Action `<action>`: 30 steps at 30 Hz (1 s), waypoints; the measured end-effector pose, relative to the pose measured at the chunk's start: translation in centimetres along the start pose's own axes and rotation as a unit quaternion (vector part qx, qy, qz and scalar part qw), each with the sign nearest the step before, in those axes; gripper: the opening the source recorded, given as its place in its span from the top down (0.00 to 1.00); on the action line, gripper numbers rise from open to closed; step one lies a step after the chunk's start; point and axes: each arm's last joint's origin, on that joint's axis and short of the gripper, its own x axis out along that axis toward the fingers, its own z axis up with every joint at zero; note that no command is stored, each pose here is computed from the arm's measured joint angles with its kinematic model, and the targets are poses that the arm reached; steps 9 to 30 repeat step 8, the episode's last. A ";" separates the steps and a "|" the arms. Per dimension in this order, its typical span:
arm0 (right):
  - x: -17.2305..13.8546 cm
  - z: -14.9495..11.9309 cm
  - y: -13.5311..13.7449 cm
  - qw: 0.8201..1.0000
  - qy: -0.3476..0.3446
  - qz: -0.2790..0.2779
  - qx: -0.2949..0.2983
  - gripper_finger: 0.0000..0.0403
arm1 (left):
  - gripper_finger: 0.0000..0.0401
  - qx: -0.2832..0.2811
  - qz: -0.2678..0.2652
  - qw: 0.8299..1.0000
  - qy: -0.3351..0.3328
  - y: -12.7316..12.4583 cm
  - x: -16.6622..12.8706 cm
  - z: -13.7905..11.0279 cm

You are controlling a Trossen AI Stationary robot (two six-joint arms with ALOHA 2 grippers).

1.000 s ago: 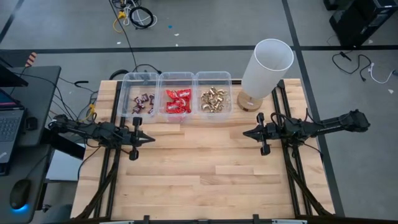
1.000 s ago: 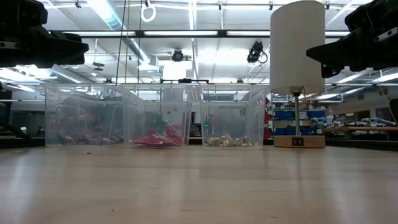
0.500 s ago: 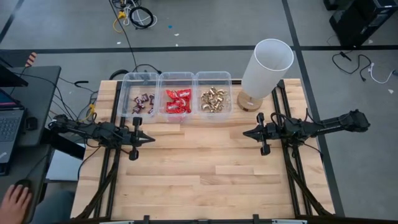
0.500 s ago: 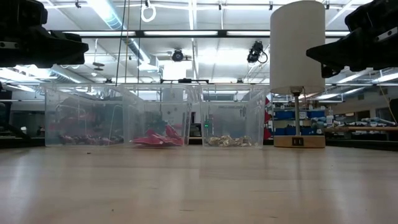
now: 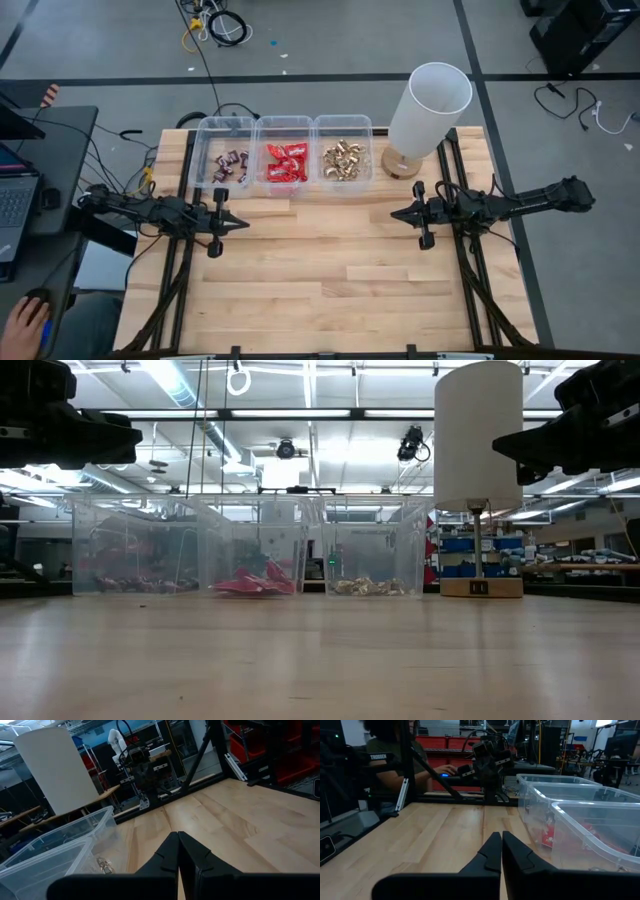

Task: Sort candy
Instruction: Return to Home Position

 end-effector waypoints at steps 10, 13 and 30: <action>0.0 0.0 0.0 1.000 0.000 0.000 0.000 1.00 | 0.98 0.000 0.000 1.000 0.000 0.0 0.0 0.0; 0.0 0.0 0.0 1.000 0.000 0.000 0.000 1.00 | 0.98 0.000 0.000 1.000 0.000 0.0 0.0 0.0; 0.0 0.0 0.0 1.000 0.000 0.000 0.000 1.00 | 0.98 0.000 0.000 1.000 0.000 0.0 0.0 0.0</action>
